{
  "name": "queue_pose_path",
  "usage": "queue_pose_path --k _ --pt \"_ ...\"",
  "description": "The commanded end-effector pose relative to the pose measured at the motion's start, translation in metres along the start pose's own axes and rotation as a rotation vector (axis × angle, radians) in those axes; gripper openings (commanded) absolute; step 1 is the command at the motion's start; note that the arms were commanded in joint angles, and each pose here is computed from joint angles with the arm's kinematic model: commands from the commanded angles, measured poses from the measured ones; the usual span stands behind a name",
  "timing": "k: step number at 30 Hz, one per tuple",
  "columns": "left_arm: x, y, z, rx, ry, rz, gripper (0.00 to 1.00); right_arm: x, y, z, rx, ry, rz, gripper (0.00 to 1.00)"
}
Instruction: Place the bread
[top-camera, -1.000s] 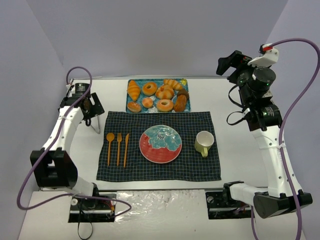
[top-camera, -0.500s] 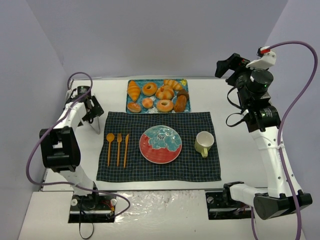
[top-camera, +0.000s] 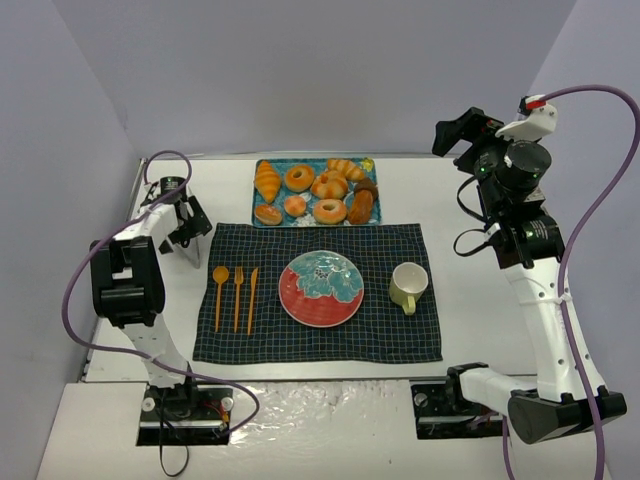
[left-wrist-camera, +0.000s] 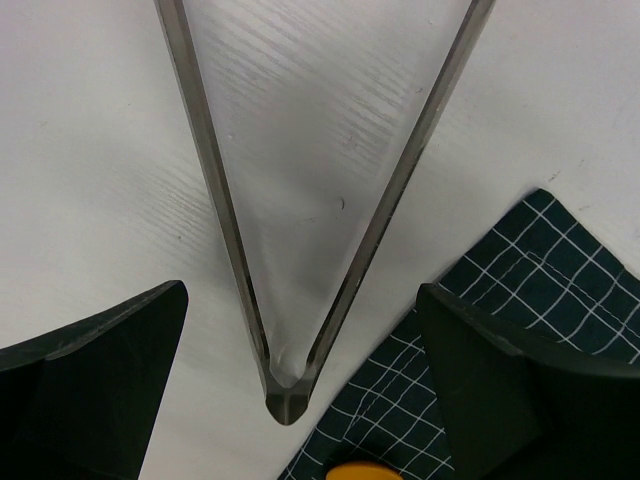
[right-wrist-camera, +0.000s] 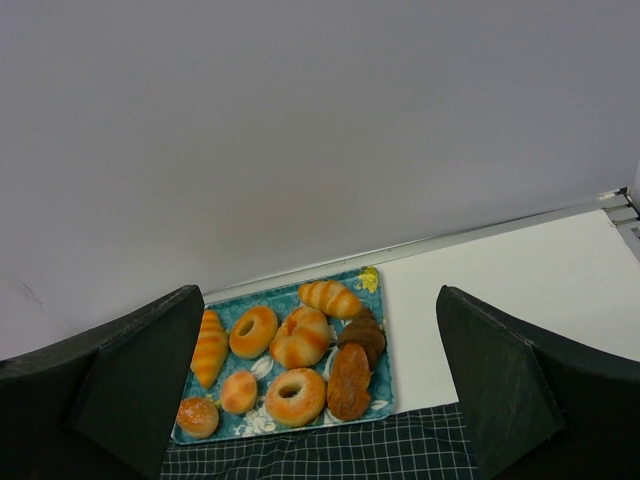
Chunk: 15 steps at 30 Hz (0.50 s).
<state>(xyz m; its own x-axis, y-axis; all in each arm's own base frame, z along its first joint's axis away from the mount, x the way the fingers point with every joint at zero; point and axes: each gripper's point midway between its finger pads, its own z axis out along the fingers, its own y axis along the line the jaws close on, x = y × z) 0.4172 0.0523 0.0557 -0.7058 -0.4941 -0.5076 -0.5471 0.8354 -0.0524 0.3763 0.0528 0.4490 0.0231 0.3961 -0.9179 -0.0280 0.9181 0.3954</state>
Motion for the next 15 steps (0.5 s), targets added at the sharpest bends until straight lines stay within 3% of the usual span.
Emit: queue_pose_path --k 1,15 --pt "-0.038 -0.01 -0.007 0.046 -0.1 -0.023 0.97 -0.032 0.012 -0.006 -0.041 -0.109 0.011 1.0" --pt "-0.035 -0.005 0.023 0.04 -0.05 -0.04 0.97 -0.036 0.01 -0.011 -0.031 -0.124 -0.004 1.0"
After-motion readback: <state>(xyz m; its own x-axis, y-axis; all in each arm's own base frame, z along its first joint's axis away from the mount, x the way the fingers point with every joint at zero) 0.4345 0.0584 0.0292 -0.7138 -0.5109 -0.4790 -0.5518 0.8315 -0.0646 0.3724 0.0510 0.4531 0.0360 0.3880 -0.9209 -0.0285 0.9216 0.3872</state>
